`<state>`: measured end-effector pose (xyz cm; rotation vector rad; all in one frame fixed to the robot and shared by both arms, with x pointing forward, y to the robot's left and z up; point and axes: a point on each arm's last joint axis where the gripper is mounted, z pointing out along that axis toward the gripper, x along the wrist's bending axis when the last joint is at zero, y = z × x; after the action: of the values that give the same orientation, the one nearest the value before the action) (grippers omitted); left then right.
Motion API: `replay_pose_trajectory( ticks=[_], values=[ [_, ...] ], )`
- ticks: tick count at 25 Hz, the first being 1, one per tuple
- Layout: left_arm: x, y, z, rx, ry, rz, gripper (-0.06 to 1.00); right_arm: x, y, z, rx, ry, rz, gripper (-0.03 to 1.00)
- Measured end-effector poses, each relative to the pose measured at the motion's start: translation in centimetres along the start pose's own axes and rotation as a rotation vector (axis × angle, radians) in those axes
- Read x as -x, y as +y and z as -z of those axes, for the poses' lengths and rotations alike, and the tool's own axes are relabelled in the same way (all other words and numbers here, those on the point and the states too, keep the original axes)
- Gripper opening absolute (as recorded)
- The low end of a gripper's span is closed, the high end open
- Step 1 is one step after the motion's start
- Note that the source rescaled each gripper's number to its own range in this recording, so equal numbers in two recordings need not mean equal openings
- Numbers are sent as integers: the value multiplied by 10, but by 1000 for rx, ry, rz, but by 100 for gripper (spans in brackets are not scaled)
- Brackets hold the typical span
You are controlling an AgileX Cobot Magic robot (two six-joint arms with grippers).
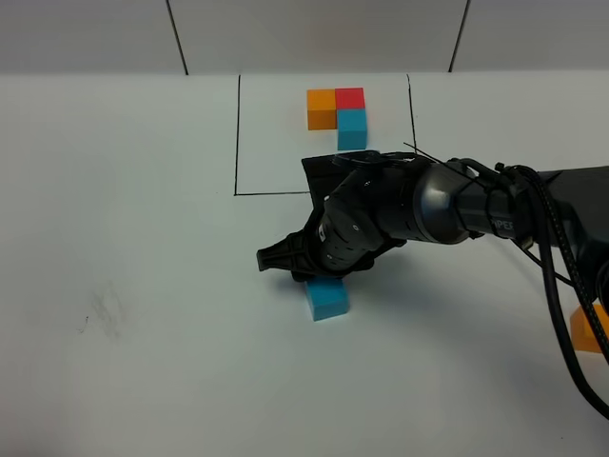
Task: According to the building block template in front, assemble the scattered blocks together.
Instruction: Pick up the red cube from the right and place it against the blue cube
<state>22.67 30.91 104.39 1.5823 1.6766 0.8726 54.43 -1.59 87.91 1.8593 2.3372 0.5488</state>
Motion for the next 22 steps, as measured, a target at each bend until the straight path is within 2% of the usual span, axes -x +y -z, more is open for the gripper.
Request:
replay_pose_trajectory(
  ticks=[2,6,8,16,22],
  values=[
    [0,0,0,0,0,0,0,-2,-1,0,3,5,32,59],
    [0,0,0,0,0,0,0,-4,-2,0,8,2,93,89],
    [0,0,0,0,0,0,0,-5,0,1,13,1,104,96],
    [0,0,0,0,1,-1,0,3,3,10,-2,-66,172,100],
    [0,0,0,0,1,-4,0,18,21,51,65,-116,187,100]
  ],
)
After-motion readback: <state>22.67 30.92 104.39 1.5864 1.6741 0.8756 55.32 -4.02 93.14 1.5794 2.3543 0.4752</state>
